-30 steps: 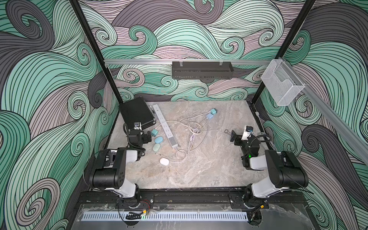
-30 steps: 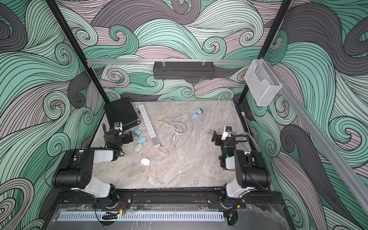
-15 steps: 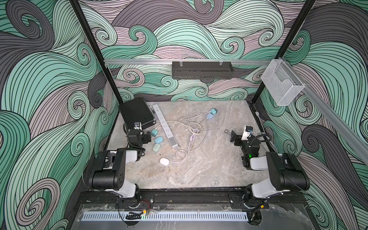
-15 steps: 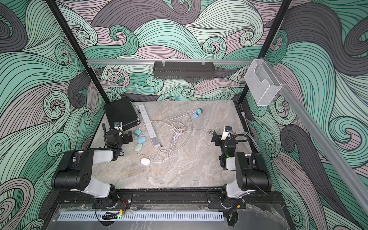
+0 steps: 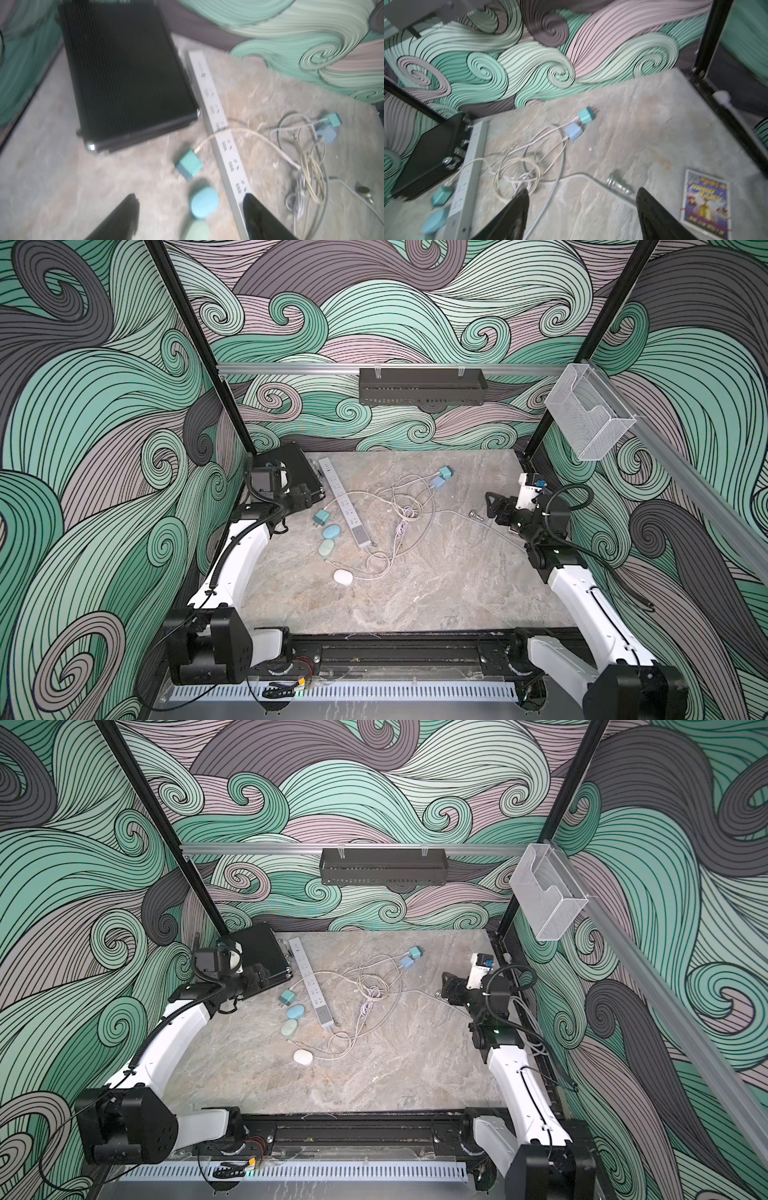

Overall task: Charge the bluetooth headset
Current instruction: Pick up the plug from the center of the board.

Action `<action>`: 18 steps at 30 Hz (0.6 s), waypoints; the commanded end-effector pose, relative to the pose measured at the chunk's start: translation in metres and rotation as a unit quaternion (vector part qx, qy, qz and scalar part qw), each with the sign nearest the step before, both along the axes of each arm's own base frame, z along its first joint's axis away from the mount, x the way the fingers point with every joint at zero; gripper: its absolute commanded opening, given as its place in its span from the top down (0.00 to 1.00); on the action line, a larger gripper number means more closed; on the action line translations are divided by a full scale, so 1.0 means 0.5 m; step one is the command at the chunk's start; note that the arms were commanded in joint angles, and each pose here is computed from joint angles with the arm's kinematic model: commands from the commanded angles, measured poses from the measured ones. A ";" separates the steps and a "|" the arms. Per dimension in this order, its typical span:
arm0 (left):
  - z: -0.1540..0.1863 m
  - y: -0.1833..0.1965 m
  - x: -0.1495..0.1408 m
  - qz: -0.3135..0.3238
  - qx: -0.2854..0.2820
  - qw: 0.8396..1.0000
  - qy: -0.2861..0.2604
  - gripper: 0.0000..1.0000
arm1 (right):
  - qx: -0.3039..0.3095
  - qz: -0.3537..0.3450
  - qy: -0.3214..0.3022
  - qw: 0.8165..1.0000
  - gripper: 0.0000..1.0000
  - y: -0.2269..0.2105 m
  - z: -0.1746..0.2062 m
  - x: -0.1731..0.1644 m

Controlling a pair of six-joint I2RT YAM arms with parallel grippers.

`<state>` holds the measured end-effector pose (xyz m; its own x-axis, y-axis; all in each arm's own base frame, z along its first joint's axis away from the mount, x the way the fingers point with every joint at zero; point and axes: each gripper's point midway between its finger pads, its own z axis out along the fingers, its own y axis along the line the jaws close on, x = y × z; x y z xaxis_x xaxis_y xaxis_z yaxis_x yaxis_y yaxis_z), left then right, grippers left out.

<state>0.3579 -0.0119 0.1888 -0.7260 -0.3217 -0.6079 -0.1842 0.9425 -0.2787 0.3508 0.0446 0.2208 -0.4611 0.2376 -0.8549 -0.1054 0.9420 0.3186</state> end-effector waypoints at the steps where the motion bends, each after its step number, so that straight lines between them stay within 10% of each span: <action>1: -0.068 -0.046 -0.151 0.011 -0.060 0.983 0.175 0.24 | 0.064 0.049 0.145 0.986 0.23 0.071 -0.076 -0.073; 10: -0.113 -0.137 -0.276 -0.029 -0.050 0.957 0.284 0.24 | 0.094 0.129 0.262 0.952 0.29 0.187 -0.134 -0.163; 18: -0.143 -0.153 -0.239 -0.069 -0.020 0.966 0.248 0.30 | 0.062 0.183 0.246 0.950 0.35 0.221 -0.136 -0.180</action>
<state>0.2272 -0.0900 0.1153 -0.9651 -0.2344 -0.1169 -0.2012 0.9492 -0.2419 0.2647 0.1510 0.1519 -0.8691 0.1022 -0.4840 -0.1930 0.8308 0.5220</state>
